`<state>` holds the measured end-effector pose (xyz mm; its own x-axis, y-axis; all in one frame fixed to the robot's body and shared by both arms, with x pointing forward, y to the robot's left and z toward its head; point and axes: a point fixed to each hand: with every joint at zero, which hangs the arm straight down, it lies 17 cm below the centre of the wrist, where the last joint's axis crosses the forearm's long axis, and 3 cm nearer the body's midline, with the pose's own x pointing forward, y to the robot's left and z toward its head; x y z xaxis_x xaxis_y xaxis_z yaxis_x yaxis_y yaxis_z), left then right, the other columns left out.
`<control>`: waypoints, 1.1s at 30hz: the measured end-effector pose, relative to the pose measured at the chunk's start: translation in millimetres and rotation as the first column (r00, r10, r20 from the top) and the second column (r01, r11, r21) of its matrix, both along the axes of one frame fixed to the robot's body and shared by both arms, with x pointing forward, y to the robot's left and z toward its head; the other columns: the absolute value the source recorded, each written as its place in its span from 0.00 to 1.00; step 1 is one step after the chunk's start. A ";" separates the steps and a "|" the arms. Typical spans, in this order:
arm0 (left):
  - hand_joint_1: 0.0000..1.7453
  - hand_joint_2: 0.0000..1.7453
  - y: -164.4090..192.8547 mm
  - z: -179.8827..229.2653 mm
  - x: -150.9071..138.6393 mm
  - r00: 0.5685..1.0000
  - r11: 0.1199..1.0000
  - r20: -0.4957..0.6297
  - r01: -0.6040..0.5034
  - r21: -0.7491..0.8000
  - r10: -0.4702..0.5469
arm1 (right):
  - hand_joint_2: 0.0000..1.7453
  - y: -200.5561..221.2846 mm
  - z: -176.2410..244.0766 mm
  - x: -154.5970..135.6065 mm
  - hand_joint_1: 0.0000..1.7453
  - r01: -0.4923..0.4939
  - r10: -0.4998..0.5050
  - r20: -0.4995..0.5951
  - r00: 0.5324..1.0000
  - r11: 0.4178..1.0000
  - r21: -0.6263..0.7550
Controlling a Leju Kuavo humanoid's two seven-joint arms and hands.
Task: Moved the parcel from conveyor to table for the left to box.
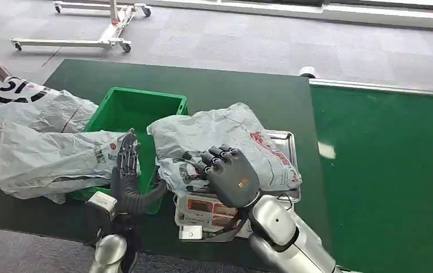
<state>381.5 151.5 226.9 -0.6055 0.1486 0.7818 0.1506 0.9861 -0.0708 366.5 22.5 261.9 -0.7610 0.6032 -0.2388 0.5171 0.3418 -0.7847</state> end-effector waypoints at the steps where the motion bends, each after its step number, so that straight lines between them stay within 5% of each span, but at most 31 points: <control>1: 0.00 1.00 0.1 -1.5 0.0 1.000 1.000 -0.003 0.000 0.002 0.000 | 1.00 2.4 -2.9 1.8 0.00 -0.004 0.004 -0.019 1.000 1.000 0.006; 3: 0.00 1.00 1.2 -4.0 0.1 1.000 1.000 -0.009 -0.007 0.007 0.007 | 1.00 4.9 -8.3 4.6 0.00 -0.013 0.014 -0.054 0.998 1.000 0.016; 4: 0.00 1.00 1.9 -5.2 0.1 1.000 1.000 -0.011 -0.010 0.009 0.010 | 0.00 6.1 -10.5 5.3 0.00 -0.021 0.022 -0.074 0.997 1.000 0.023; 21: 0.00 1.00 9.2 -15.6 -3.7 0.999 0.999 -0.029 -0.030 0.034 0.031 | 0.00 13.5 -28.9 9.5 0.00 -0.084 0.096 -0.240 0.966 0.995 0.059; 23: 0.00 1.00 11.0 -17.4 -4.7 0.999 0.999 -0.032 -0.039 0.037 0.040 | 0.00 14.2 -39.0 11.5 0.00 -0.148 0.208 -0.432 0.877 0.975 0.168; 25: 0.00 1.00 12.6 -18.5 -5.9 0.998 0.998 -0.033 -0.047 0.044 0.049 | 0.00 15.7 -41.4 8.9 0.00 -0.206 0.386 -0.597 0.703 0.914 0.349; 26: 0.00 1.00 12.7 -18.6 -6.1 0.998 0.998 -0.032 -0.049 0.047 0.051 | 0.00 15.9 -38.0 5.7 0.00 -0.230 0.500 -0.643 0.580 0.858 0.460; 27: 0.00 1.00 12.9 -18.4 -6.2 0.998 0.997 -0.031 -0.051 0.050 0.053 | 0.00 15.1 -31.1 1.5 0.00 -0.249 0.601 -0.649 0.467 0.793 0.555; 29: 0.00 1.00 12.8 -19.0 -6.6 0.998 0.997 -0.031 -0.051 0.055 0.053 | 0.00 9.5 -15.6 -5.7 0.00 -0.279 0.727 -0.605 0.324 0.685 0.673; 31: 0.00 1.00 11.1 -19.4 -7.3 0.998 0.997 -0.031 -0.044 0.062 0.046 | 0.00 3.1 -2.0 -11.4 0.00 -0.310 0.789 -0.559 0.256 0.615 0.725; 33: 0.00 1.00 9.3 -18.6 -7.9 0.999 0.997 -0.026 -0.037 0.070 0.039 | 0.00 -0.4 6.7 -15.4 0.00 -0.337 0.807 -0.540 0.239 0.591 0.733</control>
<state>373.6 160.8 208.3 -0.5878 0.0703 0.8059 0.1114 0.9938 -0.0055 351.1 22.1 268.6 -0.6026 -0.2590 0.7548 -0.7060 0.6141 -0.3529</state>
